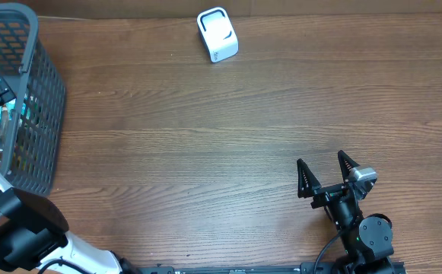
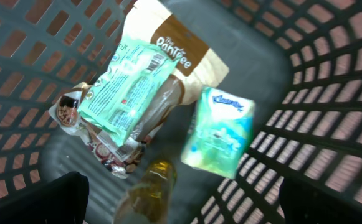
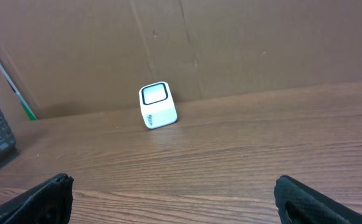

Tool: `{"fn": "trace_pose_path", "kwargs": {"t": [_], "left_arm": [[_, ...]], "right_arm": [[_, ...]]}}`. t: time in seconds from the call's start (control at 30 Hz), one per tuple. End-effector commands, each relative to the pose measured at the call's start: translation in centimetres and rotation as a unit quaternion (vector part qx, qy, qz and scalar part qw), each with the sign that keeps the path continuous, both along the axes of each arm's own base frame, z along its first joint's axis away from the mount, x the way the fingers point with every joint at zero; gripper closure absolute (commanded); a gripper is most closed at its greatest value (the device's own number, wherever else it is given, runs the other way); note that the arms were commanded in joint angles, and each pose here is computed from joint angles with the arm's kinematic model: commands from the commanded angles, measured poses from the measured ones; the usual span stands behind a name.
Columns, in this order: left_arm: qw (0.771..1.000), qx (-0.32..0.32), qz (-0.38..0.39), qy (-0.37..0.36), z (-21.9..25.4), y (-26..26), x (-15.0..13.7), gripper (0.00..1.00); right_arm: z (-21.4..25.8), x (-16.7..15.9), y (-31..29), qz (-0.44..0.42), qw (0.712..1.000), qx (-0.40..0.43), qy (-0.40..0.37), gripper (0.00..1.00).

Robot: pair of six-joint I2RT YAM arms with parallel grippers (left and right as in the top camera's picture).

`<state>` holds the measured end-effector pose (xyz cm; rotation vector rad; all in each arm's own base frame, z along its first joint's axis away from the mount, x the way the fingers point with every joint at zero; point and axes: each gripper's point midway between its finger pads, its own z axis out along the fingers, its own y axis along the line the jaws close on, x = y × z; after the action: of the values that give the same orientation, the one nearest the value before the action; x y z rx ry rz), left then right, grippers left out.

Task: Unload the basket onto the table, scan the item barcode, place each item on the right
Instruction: 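Move the left gripper into the grey basket toward a green-capped jar, then grasp the green-capped jar with Kleenex pack and lift from basket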

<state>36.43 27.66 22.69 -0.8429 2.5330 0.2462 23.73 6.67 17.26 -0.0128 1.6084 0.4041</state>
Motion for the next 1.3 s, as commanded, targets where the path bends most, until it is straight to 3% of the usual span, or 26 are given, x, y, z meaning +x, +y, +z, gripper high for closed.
{"fn": "trace_pose_path", "kwargs": {"t": [0.0,0.37,1.13,1.27], "left_arm": [[0.999,-0.024,-0.016,0.022,-2.9,0.0,1.0,0.00],[0.992,-0.079,-0.100,0.013,-7.3,-1.1,4.1,0.00],[0.980,-0.136,-0.123,0.076,-15.5,-1.4,4.3,0.00],[0.978,-0.146,-0.122,0.086,-16.8,-1.5,4.2,0.05]], "right_arm": [[-0.2,0.0,-0.1,-0.001,1.000,0.001,-0.001,0.00],[-0.2,0.0,-0.1,-0.001,1.000,0.001,-0.001,0.00],[-0.2,0.0,-0.1,-0.001,1.000,0.001,-0.001,0.00],[-0.2,0.0,-0.1,-0.001,1.000,0.001,-0.001,0.00]]}}
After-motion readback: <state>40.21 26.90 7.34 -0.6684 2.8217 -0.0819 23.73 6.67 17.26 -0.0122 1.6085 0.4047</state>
